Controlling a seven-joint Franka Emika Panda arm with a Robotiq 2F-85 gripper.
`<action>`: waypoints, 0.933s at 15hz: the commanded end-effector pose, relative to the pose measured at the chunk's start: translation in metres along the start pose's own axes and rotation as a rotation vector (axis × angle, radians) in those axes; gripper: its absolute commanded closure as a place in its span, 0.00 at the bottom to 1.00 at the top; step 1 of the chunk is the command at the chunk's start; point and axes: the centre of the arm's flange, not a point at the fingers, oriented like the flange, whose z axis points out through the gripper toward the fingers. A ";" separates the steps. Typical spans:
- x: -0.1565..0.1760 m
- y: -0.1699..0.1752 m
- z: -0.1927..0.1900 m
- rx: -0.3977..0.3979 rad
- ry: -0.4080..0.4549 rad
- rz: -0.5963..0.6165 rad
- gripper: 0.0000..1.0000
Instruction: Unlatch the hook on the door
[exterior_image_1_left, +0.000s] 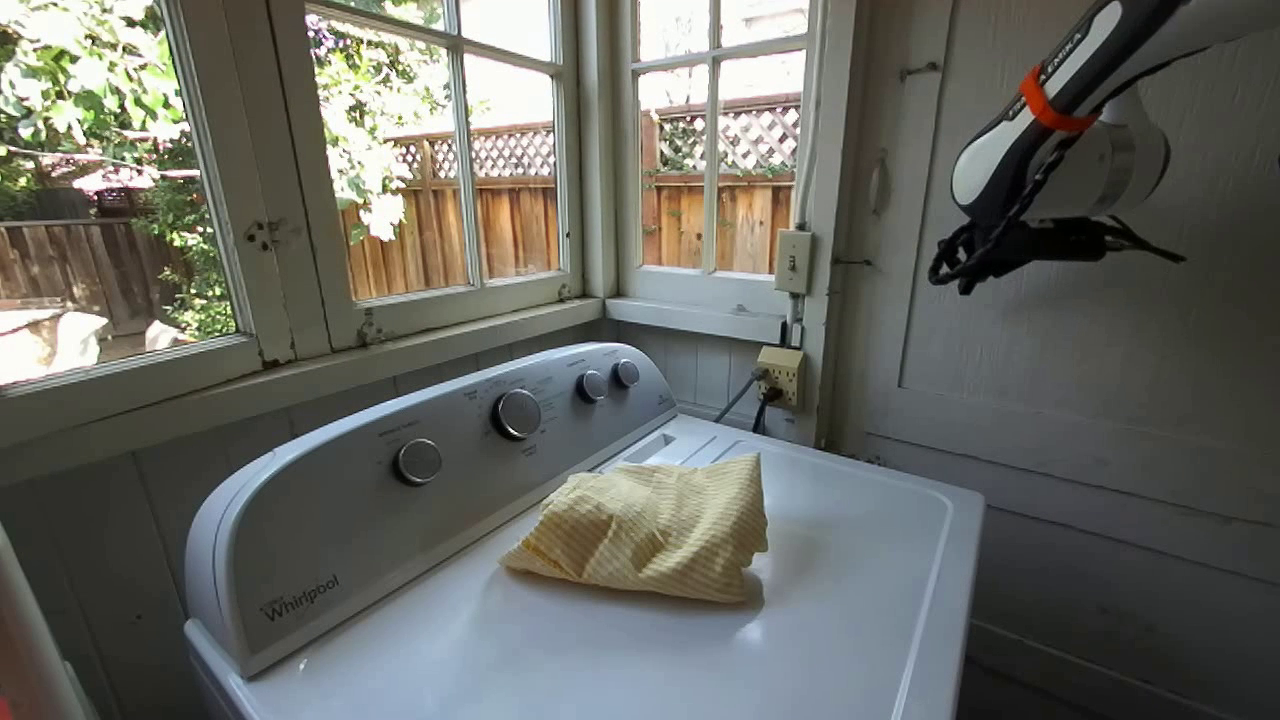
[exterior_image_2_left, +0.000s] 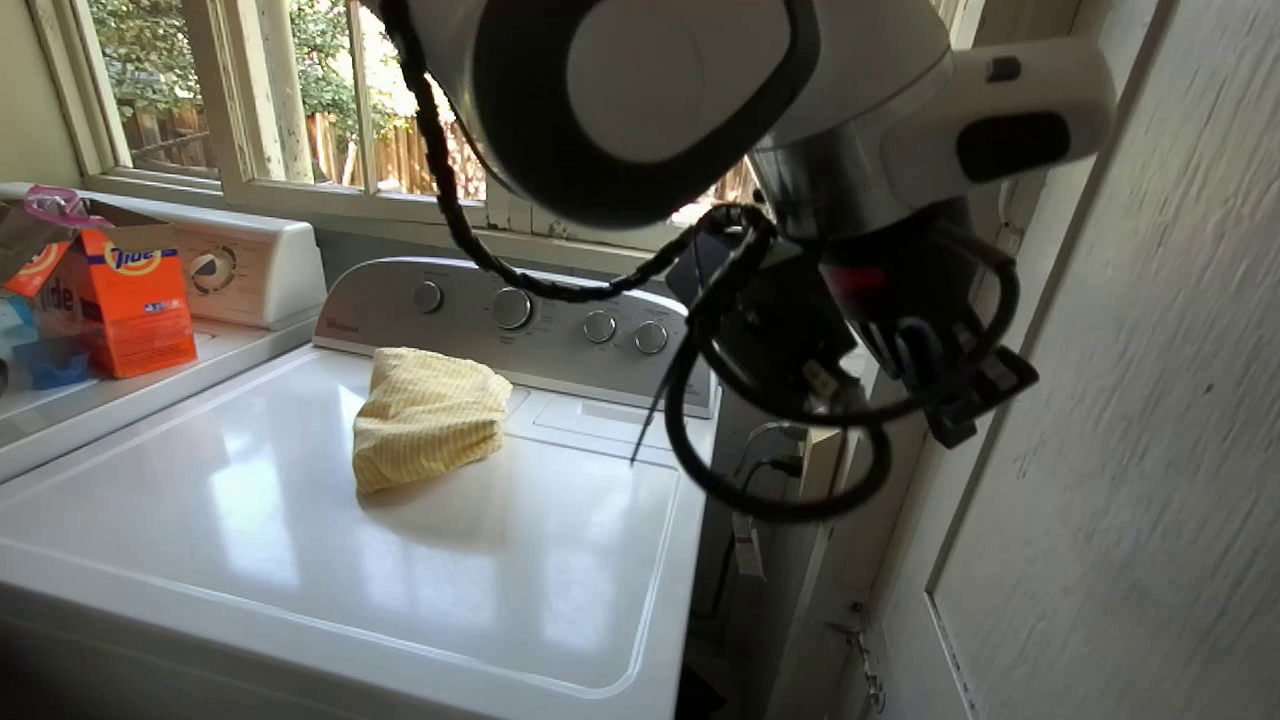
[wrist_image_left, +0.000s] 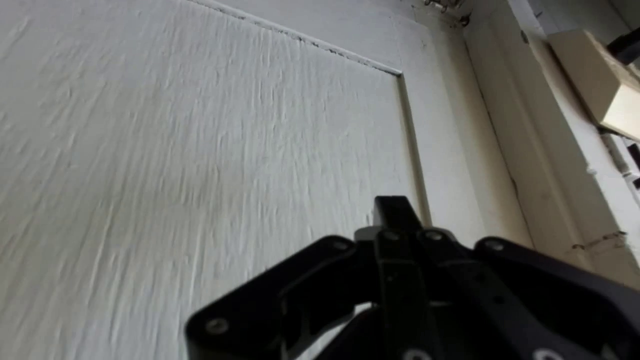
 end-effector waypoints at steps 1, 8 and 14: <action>0.012 -0.042 -0.070 0.018 -0.025 -0.023 1.00; 0.034 -0.087 -0.104 0.164 0.080 0.024 1.00; 0.045 -0.098 -0.077 0.200 0.189 0.081 1.00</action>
